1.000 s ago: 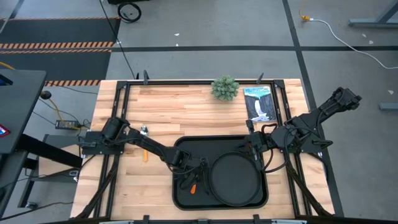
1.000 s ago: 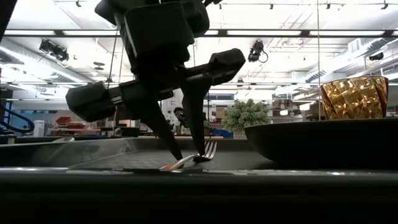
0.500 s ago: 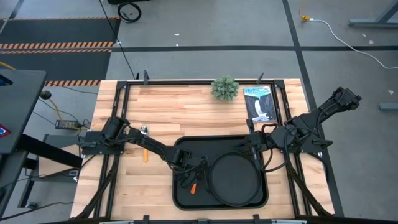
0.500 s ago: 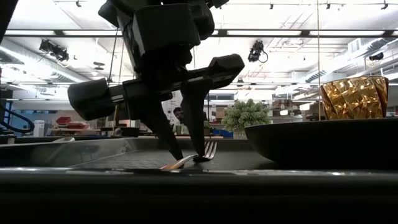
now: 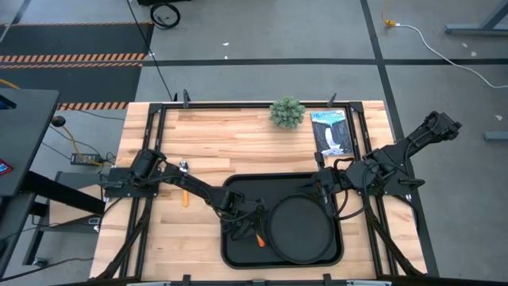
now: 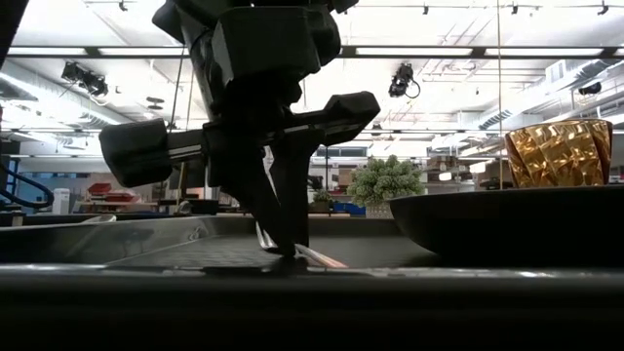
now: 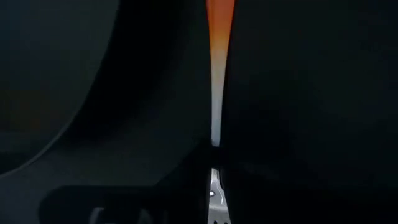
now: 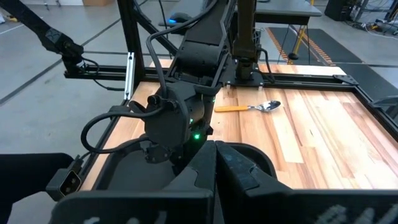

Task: Pick and place plate/cup/fork/spoon on tray
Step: Put the orange fork to the left of the black plate on the black serving tray, then put the light yellow spoon to the left of the orange fork on the black serving tray

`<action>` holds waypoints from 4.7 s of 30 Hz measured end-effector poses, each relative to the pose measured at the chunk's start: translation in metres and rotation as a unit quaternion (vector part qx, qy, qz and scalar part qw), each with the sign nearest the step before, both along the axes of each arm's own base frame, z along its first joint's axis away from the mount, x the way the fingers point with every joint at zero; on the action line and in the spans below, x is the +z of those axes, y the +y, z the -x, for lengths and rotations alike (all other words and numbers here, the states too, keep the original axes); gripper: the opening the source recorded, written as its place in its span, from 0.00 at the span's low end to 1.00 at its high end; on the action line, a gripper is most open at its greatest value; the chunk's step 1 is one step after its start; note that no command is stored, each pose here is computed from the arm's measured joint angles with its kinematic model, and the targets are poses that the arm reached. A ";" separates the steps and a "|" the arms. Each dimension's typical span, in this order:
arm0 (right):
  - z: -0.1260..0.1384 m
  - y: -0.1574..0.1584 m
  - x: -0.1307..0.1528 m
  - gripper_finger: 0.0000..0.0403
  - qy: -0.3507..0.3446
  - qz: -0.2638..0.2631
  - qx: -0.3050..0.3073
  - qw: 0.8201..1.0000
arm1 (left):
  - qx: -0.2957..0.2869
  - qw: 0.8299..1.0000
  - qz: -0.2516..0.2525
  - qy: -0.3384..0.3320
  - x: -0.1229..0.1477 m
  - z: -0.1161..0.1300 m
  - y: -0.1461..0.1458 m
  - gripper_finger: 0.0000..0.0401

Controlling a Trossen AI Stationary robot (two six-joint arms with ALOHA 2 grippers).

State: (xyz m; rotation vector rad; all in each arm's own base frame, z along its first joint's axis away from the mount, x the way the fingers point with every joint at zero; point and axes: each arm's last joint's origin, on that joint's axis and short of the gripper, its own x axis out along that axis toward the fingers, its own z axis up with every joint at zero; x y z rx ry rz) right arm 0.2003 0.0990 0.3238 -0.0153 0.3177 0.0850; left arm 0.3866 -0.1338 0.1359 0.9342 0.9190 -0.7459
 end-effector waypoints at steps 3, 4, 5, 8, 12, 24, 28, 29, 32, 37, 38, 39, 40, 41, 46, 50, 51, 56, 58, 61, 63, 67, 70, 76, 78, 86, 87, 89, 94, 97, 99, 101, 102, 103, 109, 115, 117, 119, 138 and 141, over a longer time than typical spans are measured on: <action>0.000 0.000 0.000 0.03 0.000 0.000 0.000 1.000 | -0.006 1.000 -0.005 -0.005 0.000 -0.001 0.000 0.09; 0.000 0.000 0.000 0.03 0.000 0.000 0.000 1.000 | -0.012 1.000 -0.010 -0.006 0.000 0.000 -0.001 0.10; 0.000 0.000 0.000 0.03 0.000 0.000 0.000 1.000 | -0.017 1.000 -0.016 -0.008 0.000 0.000 -0.001 0.11; 0.000 0.000 0.000 0.03 0.000 0.000 0.000 1.000 | -0.025 0.999 -0.022 -0.013 0.000 -0.001 -0.001 0.14; 0.000 0.000 0.000 0.03 0.000 0.000 0.000 1.000 | -0.037 0.999 -0.027 -0.018 0.000 -0.001 -0.001 0.14; 0.000 -0.001 0.000 0.03 -0.002 -0.003 -0.015 1.000 | -0.145 0.985 -0.091 -0.034 0.004 -0.001 0.004 0.06; 0.000 -0.001 0.000 0.03 -0.001 -0.014 -0.019 1.000 | -0.155 0.983 -0.087 -0.035 0.005 -0.002 0.005 0.08; 0.000 -0.001 0.000 0.03 -0.001 -0.016 -0.020 1.000 | -0.157 0.983 -0.085 -0.035 0.005 -0.002 0.005 0.09; 0.000 -0.001 0.000 0.03 -0.001 -0.018 -0.020 1.000 | -0.172 0.980 -0.090 -0.037 0.005 -0.002 0.005 0.09; 0.000 -0.001 0.000 0.03 -0.001 -0.017 -0.021 1.000 | -0.175 0.979 -0.090 -0.055 0.007 -0.005 0.004 0.07; 0.000 -0.001 0.000 0.03 -0.002 -0.017 -0.024 1.000 | -0.174 0.979 -0.090 -0.060 0.007 -0.005 0.004 0.07; 0.000 -0.001 0.000 0.03 -0.002 -0.015 -0.028 0.999 | -0.174 0.979 -0.091 -0.061 0.008 -0.005 0.004 0.07; 0.000 -0.001 0.000 0.03 -0.003 -0.015 -0.031 0.999 | -0.173 0.979 -0.091 -0.061 0.008 -0.005 0.004 0.08; 0.000 -0.001 0.000 0.03 -0.003 -0.015 -0.031 0.999 | -0.172 0.979 -0.091 -0.061 0.008 -0.005 0.004 0.08; 0.000 -0.001 0.000 0.03 -0.003 -0.015 -0.031 0.999 | -0.165 0.981 -0.088 -0.061 0.008 -0.005 0.004 0.14; 0.000 -0.001 0.000 0.03 -0.003 -0.015 -0.031 0.999 | -0.163 0.981 -0.087 -0.061 0.008 -0.005 0.004 0.19; 0.000 -0.001 0.000 0.03 -0.003 -0.015 -0.031 0.999 | -0.162 0.981 -0.088 -0.062 0.008 -0.005 0.004 0.20; 0.000 -0.001 0.000 0.03 -0.003 -0.014 -0.031 0.999 | -0.142 0.984 -0.093 -0.062 0.010 -0.005 0.004 0.26; 0.000 -0.001 0.000 0.03 -0.002 -0.014 -0.031 0.999 | -0.129 0.986 -0.085 -0.065 0.013 -0.005 0.004 0.28; 0.000 -0.002 0.000 0.03 0.000 -0.013 -0.031 0.999 | -0.111 0.988 -0.083 -0.065 0.021 -0.001 0.001 0.31; 0.000 -0.002 -0.001 0.03 0.001 -0.012 -0.031 0.999 | -0.098 0.989 -0.087 -0.068 0.028 0.002 -0.001 0.32; 0.000 -0.002 -0.001 0.03 0.003 -0.010 -0.030 0.999 | -0.037 0.994 -0.075 -0.073 0.048 0.012 -0.004 0.32; 0.001 -0.002 -0.002 0.03 0.009 -0.002 -0.029 1.000 | 0.067 0.995 -0.041 -0.067 0.061 0.021 -0.006 0.32; 0.000 -0.002 -0.002 0.03 0.006 0.014 -0.025 1.000 | 0.314 0.949 0.040 -0.005 0.077 0.043 0.004 0.32; 0.000 -0.003 -0.002 0.03 0.006 0.018 -0.026 0.999 | 0.395 0.917 0.061 0.014 0.081 0.051 0.008 0.32; -0.002 -0.007 -0.002 0.03 0.007 0.025 -0.034 0.999 | 0.597 0.799 0.010 0.066 0.088 0.089 0.015 0.32; -0.002 -0.007 -0.002 0.03 0.006 0.026 -0.034 0.999 | 0.606 0.793 0.007 0.063 0.089 0.092 0.013 0.32; -0.002 -0.007 -0.002 0.03 0.005 0.028 -0.034 0.999 | 0.610 0.791 0.004 0.053 0.092 0.098 0.009 0.32; -0.003 -0.007 -0.001 0.03 0.000 0.027 -0.034 0.999 | 0.615 0.787 0.036 0.034 0.091 0.116 0.008 0.32; -0.003 -0.007 0.000 0.03 -0.001 0.026 -0.034 0.999 | 0.635 0.770 0.059 0.024 0.084 0.130 0.016 0.32; -0.003 -0.007 0.000 0.03 -0.001 0.026 -0.033 0.999 | 0.650 0.756 0.074 0.026 0.080 0.140 0.020 0.32; -0.003 -0.007 0.000 0.03 -0.001 0.025 -0.033 0.999 | 0.671 0.736 0.090 0.025 0.076 0.149 0.025 0.32; -0.003 -0.007 0.000 0.03 -0.002 0.025 -0.033 0.999 | 0.683 0.724 0.096 0.025 0.074 0.154 0.027 0.32; -0.003 -0.007 0.000 0.03 -0.002 0.025 -0.033 0.999 | 0.696 0.710 0.103 0.024 0.072 0.159 0.030 0.32; -0.003 -0.007 0.000 0.03 -0.002 0.027 -0.032 0.999 | 0.776 0.614 0.142 0.010 0.059 0.186 0.045 0.32; -0.004 -0.011 -0.002 0.03 0.004 0.050 -0.035 0.998 | 0.880 0.428 0.206 -0.019 0.046 0.213 0.059 0.32; -0.005 -0.014 -0.003 0.03 0.008 0.064 -0.037 0.997 | 0.902 0.371 0.220 -0.022 0.042 0.216 0.060 0.32; -0.006 -0.017 -0.003 0.03 0.009 0.076 -0.039 0.996 | 0.913 0.344 0.221 -0.016 0.039 0.219 0.061 0.32; -0.023 -0.071 -0.038 0.03 -0.007 0.198 -0.032 0.980 | 0.926 0.311 0.178 -0.115 0.038 0.217 0.086 0.32; -0.021 -0.084 -0.046 0.03 0.010 0.178 -0.038 0.983 | 0.923 0.322 0.168 -0.125 0.036 0.216 0.086 0.32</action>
